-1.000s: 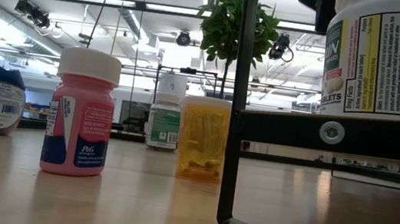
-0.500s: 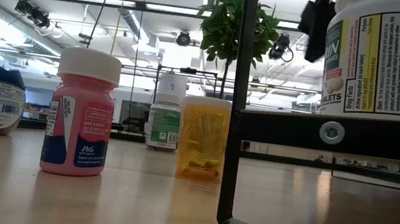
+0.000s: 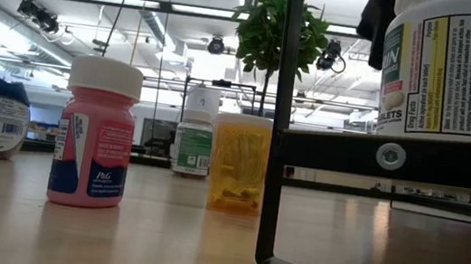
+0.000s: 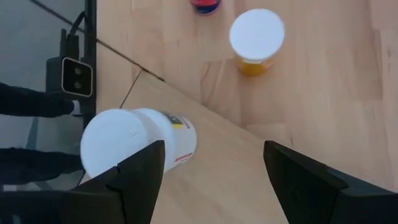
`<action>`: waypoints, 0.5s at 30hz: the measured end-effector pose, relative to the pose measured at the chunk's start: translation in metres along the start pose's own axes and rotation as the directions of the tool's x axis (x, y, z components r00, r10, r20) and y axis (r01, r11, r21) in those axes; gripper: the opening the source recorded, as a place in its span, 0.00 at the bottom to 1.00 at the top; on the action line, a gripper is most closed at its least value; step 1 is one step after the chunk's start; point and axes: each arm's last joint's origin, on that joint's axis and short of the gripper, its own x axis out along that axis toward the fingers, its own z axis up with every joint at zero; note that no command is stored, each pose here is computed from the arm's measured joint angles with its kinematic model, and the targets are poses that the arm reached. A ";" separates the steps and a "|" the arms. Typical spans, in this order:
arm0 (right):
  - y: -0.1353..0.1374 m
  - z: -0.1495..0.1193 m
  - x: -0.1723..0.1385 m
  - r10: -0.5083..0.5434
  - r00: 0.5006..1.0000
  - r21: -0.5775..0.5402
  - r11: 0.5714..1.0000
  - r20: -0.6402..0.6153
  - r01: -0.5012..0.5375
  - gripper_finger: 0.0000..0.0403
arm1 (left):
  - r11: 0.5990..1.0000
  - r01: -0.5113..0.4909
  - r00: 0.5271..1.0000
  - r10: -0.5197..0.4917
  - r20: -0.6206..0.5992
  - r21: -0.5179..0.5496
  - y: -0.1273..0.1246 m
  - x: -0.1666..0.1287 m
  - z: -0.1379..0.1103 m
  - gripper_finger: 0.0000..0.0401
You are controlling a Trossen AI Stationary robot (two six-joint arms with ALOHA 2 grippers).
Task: Pick and place medicine bottles onto shelf by color
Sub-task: Put the right white medicine bottle on the shelf aligned with the other white medicine bottle
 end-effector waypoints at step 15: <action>0.014 -0.010 -0.001 0.024 1.000 0.023 0.999 -0.015 -0.024 0.70 | 1.000 0.006 1.000 -0.006 -0.007 0.006 -0.002 -0.001 -0.002 0.43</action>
